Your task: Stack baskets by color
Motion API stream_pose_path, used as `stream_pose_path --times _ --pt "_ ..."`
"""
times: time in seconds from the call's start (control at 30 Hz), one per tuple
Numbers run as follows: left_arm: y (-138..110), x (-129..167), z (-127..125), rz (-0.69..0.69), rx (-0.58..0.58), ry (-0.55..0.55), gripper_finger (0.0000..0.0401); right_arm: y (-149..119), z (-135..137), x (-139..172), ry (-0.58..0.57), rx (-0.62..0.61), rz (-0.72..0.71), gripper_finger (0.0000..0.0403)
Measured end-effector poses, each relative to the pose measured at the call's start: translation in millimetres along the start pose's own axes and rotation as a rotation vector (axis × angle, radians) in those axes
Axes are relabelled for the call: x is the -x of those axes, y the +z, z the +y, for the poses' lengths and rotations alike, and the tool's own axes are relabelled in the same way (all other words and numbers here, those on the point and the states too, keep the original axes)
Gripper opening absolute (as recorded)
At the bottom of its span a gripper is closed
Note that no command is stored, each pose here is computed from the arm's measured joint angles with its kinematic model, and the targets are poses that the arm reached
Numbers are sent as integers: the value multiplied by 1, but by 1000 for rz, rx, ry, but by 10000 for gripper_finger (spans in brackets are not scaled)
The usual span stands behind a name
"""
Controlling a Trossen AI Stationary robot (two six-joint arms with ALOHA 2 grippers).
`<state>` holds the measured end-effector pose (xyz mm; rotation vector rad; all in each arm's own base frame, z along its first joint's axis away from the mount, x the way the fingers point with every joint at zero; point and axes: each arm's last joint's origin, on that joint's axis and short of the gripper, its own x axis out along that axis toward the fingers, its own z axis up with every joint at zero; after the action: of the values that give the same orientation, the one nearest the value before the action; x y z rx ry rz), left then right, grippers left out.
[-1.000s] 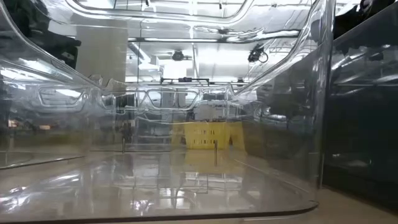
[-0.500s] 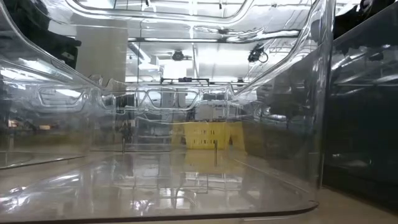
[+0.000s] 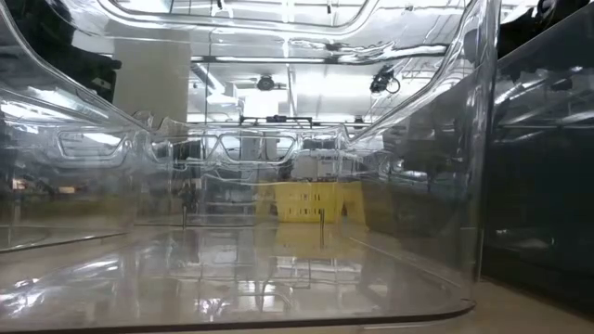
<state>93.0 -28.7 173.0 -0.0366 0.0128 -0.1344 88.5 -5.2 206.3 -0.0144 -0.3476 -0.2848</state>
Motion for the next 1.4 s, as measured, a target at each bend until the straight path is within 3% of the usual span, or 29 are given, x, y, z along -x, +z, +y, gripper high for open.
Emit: stream_pose_path --times 0.27,0.5,0.7,0.87,1.0,1.2,1.4 --pt "0 0 0 -5 10 -1 30 0 0 0 0 0 1 16" --pt "5 0 0 -44 383 -19 38 0 0 0 0 0 1 16" --pt "6 0 0 -59 412 -3 31 0 0 0 0 0 0 16" --pt "6 0 0 -57 598 -16 30 0 0 0 0 0 0 16" --pt "13 0 -3 -28 641 -100 24 0 0 0 0 0 0 16" --pt "23 -4 -8 145 594 -176 16 0 0 0 0 0 0 16" --pt "19 -15 -12 369 636 -114 17 0 0 0 0 0 0 16"
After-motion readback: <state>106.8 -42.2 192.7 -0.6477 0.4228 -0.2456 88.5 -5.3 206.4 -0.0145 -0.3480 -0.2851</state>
